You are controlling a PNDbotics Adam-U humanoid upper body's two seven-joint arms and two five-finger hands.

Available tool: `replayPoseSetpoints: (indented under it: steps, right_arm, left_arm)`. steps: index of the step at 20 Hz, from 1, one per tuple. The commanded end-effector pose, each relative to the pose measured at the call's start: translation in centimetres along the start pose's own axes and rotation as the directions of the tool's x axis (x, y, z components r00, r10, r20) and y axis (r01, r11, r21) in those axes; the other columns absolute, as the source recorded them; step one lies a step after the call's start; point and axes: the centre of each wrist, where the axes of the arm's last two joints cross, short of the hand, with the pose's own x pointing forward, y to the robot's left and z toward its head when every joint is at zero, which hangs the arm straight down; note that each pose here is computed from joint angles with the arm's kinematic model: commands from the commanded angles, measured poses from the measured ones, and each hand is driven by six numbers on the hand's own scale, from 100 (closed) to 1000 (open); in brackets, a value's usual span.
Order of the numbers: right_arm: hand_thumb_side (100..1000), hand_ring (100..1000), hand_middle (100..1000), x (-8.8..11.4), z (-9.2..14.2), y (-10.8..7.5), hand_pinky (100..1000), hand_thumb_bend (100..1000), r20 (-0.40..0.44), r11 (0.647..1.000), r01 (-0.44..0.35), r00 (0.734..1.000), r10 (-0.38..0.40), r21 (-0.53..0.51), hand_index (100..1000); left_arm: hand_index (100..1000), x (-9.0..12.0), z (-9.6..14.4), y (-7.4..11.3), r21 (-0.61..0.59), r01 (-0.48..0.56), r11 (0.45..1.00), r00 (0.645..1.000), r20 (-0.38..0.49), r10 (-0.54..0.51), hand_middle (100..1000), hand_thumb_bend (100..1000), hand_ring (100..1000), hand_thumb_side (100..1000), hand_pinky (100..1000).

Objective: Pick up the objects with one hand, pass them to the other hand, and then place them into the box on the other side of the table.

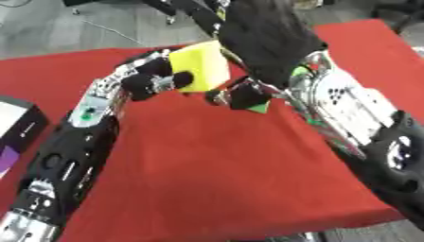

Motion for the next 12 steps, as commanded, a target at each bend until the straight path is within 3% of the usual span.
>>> replayPoseSetpoints:
  steps: [1,6,7,8,12]
  right_arm:
    - [320,871,979,-0.6,0.0,-0.4,100,727,-0.023,0.999,-0.031,0.999,0.03,-0.035,1000]
    - [329,861,962,-0.6,0.3,-0.1,100,701,-0.038,0.999,-0.027,0.999,0.025,-0.032,1000]
    - [328,859,958,-0.6,0.4,0.0,100,715,-0.041,0.999,-0.025,0.999,0.024,-0.026,1000]
    - [332,858,957,-0.6,0.5,0.1,100,690,-0.045,1.0,-0.023,0.999,0.022,-0.017,1000]
    - [372,857,948,-0.6,1.1,0.8,100,657,-0.063,0.997,-0.002,0.998,0.007,0.074,1000]
  left_arm:
    - [377,-0.1,2.0,1.4,0.042,0.075,0.996,0.997,-0.027,-0.074,171,100,363,244,709]
    - [374,-1.5,5.6,2.9,0.117,0.142,0.983,0.988,-0.072,-0.135,170,100,364,223,706]
    - [373,-1.5,6.6,3.3,0.135,0.164,0.977,0.985,-0.076,-0.155,173,100,364,272,705]
    - [373,-1.4,7.7,3.8,0.154,0.189,0.97,0.981,-0.081,-0.178,169,100,364,209,705]
    - [369,0.1,14.2,6.3,0.241,0.322,0.915,0.946,-0.115,-0.302,165,100,367,159,698]
